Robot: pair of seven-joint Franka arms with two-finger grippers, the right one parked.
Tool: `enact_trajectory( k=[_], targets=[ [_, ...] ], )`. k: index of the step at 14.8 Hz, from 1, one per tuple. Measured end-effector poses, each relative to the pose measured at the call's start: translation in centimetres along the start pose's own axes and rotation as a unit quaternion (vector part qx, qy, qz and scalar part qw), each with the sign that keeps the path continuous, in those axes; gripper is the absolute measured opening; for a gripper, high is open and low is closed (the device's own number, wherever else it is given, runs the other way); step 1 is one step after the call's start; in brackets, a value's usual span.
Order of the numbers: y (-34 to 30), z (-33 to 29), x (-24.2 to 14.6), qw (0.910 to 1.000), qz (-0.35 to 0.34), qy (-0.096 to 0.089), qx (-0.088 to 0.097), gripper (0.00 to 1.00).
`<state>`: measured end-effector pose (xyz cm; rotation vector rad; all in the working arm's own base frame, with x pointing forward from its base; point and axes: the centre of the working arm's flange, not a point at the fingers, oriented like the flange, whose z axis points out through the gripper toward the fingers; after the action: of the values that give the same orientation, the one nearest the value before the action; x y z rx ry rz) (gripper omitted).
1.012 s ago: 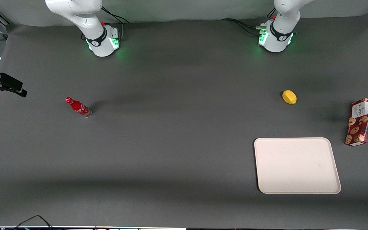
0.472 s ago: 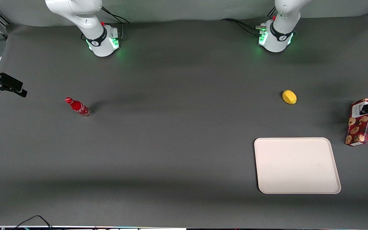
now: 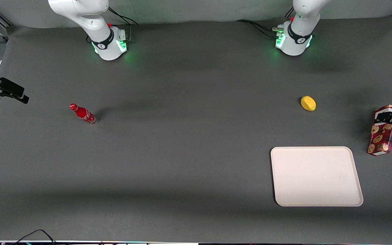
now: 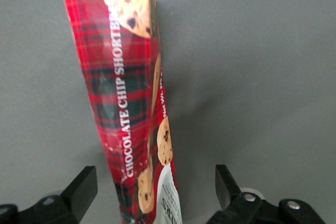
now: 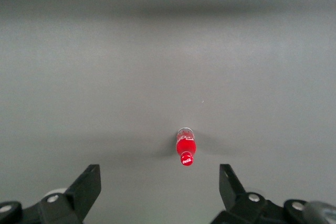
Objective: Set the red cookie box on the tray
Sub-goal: 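Close the left gripper on the end of the cookie box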
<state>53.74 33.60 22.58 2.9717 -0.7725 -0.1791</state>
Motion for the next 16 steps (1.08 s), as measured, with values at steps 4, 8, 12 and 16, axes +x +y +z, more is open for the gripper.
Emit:
enact_trajectory(
  k=[4,8,12,16],
  targets=[
    [-0.3,-0.3,0.4,0.9998,0.002,0.012,0.018,0.86],
    [-0.3,0.9,0.5,0.9999,0.003,0.01,0.013,0.41],
    [-0.4,1.3,0.3,0.9999,0.0,0.009,0.009,0.08],
    [-0.9,-1.3,0.6,1.0,0.0,0.001,-0.002,0.08]
  ],
)
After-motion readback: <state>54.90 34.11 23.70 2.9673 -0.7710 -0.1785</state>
